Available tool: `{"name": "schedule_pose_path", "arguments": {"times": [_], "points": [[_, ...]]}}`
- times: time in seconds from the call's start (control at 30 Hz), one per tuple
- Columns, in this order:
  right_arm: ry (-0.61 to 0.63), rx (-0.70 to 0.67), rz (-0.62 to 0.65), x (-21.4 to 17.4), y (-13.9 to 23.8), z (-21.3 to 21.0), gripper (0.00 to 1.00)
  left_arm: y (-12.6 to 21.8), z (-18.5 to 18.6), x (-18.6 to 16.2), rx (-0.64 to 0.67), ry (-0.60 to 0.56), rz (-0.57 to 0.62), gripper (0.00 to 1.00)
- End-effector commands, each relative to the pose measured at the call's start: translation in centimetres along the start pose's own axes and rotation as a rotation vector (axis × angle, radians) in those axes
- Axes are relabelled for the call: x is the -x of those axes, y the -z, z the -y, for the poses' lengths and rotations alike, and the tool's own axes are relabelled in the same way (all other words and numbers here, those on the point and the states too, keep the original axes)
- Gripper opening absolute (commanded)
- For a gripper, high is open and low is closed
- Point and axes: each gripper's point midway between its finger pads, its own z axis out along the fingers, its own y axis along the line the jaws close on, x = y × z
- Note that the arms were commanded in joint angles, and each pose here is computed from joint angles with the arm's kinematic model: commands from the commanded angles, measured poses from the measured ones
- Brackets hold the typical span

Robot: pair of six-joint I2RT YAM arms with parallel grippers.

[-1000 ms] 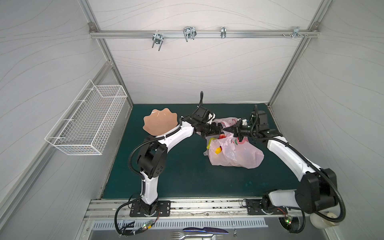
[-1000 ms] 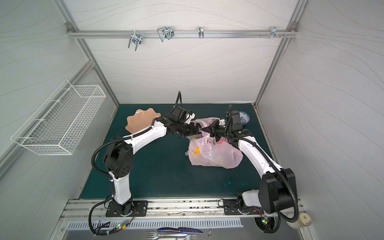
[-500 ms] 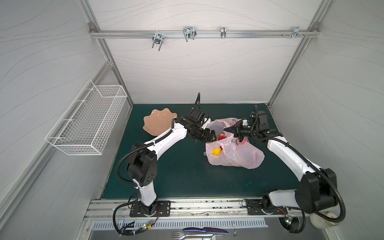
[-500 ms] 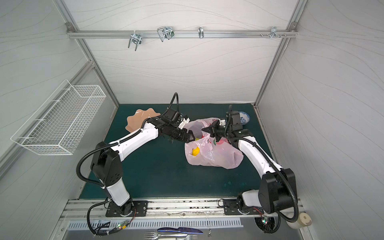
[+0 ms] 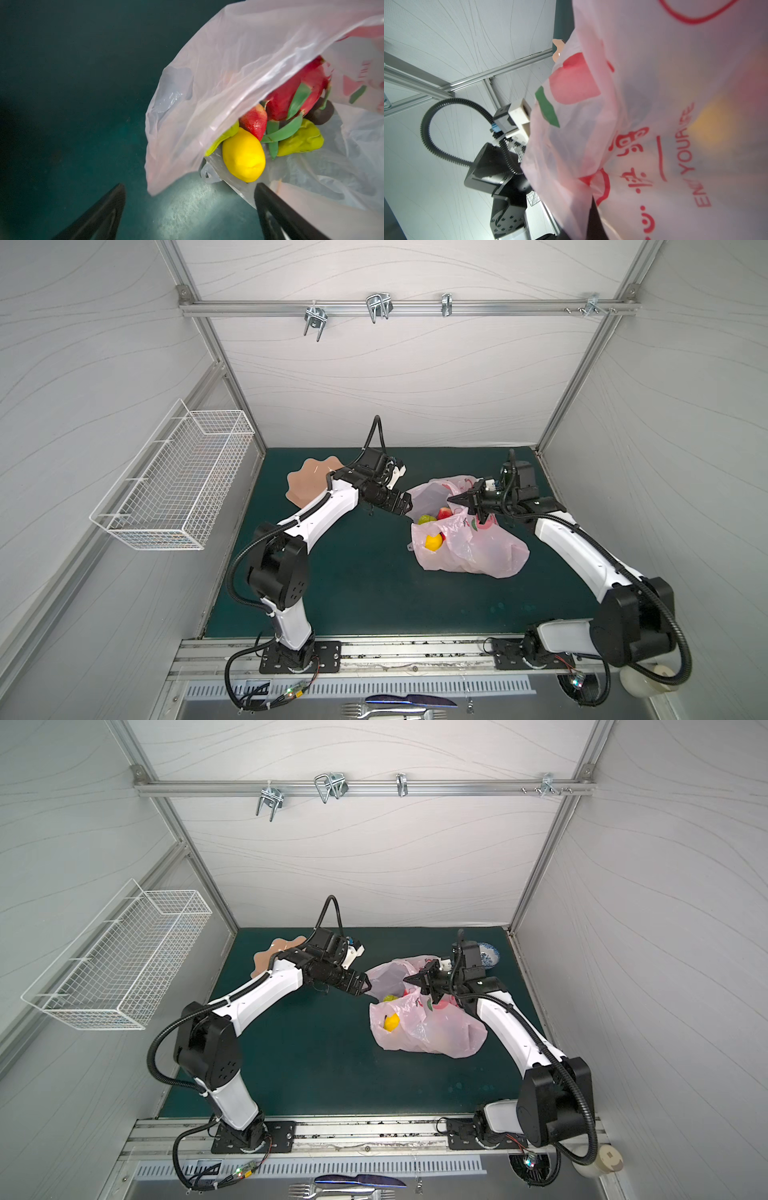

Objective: Place the fruits into the plastic bag

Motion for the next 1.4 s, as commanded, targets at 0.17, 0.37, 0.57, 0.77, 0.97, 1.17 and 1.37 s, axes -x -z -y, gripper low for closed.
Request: {"name": "schedule_pose_path", "arguments": {"times": [0.17, 0.37, 0.57, 0.77, 0.97, 1.17, 1.37], "points": [[-0.002, -0.011, 0.005, -0.2, 0.5, -0.3, 0.0, -2.5, -3.0, 3.8, 0.131, -0.138, 0.047, 0.88], [0.003, -0.013, 0.012, 0.0, 1.0, -0.3, 0.0, -2.1, -1.4, 4.9, 0.045, -0.154, 0.091, 0.05], [0.104, -0.036, 0.073, 2.5, 4.8, -0.9, 0.53, 0.2, 1.5, 5.2, -0.072, -0.133, 0.15, 0.03], [0.5, -0.233, 0.167, 4.4, 11.0, -4.1, 0.79, 0.7, 2.6, 4.9, -0.132, -0.082, 0.147, 0.0], [1.096, -0.276, 0.053, -1.7, 10.3, -10.7, 0.89, 0.7, 3.0, 4.8, -0.161, -0.074, 0.141, 0.0], [1.461, -0.369, -0.261, -9.9, 3.1, -9.3, 0.91, 0.8, 2.9, 4.9, -0.155, -0.073, 0.141, 0.0], [1.528, -0.558, -0.474, -10.9, -0.6, -3.2, 0.91, 0.7, 2.7, 4.6, -0.154, -0.071, 0.13, 0.0]]}}
